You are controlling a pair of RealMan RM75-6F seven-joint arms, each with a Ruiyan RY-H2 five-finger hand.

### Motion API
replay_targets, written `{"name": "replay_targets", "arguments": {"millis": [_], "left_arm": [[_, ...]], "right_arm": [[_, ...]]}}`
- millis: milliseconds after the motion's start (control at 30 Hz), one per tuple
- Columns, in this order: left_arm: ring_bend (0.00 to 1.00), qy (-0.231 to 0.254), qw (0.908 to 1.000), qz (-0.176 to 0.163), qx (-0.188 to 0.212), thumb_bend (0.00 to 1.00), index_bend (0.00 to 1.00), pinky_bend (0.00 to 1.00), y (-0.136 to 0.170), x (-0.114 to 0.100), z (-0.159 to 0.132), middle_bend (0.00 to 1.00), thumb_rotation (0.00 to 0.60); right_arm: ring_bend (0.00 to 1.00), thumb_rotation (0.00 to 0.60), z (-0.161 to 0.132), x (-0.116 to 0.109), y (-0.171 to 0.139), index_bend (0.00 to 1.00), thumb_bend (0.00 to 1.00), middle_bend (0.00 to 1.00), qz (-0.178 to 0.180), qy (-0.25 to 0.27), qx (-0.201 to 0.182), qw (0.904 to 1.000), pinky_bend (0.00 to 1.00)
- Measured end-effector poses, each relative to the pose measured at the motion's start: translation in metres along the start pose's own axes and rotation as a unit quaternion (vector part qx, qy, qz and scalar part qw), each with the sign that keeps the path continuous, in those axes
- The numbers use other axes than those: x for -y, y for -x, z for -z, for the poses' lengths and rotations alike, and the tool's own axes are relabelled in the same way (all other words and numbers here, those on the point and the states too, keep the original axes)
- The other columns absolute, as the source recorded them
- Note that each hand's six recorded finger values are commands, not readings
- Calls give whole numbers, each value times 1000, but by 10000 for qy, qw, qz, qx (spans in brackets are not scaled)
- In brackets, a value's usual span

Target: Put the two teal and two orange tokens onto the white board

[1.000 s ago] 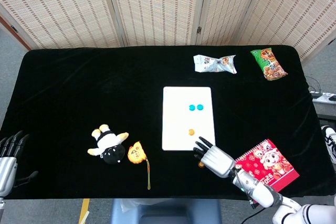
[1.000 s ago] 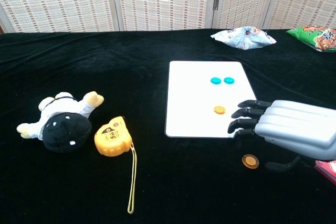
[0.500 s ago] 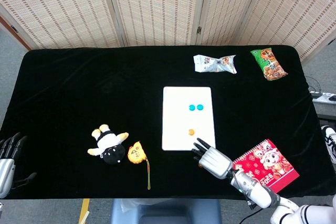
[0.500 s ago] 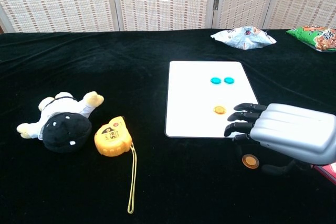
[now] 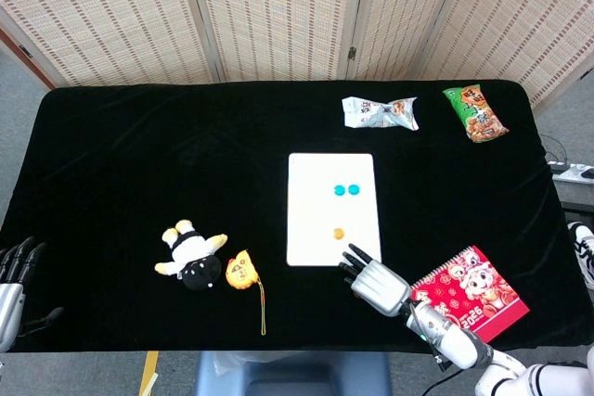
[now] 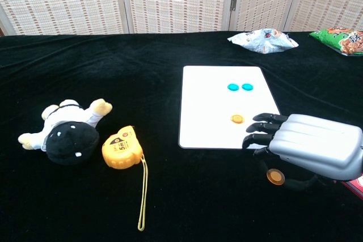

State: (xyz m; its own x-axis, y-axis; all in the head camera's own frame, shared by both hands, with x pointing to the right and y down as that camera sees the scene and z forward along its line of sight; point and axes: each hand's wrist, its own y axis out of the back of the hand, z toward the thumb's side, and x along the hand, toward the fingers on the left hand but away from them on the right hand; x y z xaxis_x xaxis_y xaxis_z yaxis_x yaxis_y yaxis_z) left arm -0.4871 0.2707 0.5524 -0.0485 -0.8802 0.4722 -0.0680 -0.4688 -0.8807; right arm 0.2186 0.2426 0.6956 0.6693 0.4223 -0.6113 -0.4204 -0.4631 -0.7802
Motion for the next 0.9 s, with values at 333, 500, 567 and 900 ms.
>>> {"name": "replay_targets", "arguments": {"millis": [333,500,567,900], "left_arm": [[0,10,10000,-31,23,135,0,0,0,-2,-1,0,600],[0,6,10000,-35,44,135,0,0,0,-3,-3,0,600],[0,3,10000,-36,49,135,0,0,0,-3,-4,0,600],[0,-22,10000,26,23,135,0,0,-1,-1,-3,0,600]], "right_arm": [[85,600,12,-21,0,482,270,180,366,151,206,9990,0],[80,600,31,-39,5,482,271,177,559,284,505,9968,0],[75,600,39,-44,9,482,271,175,586,318,644,9957,0],[75,600,64,-48,46,481,270,174,456,456,1093,9919,0]]}}
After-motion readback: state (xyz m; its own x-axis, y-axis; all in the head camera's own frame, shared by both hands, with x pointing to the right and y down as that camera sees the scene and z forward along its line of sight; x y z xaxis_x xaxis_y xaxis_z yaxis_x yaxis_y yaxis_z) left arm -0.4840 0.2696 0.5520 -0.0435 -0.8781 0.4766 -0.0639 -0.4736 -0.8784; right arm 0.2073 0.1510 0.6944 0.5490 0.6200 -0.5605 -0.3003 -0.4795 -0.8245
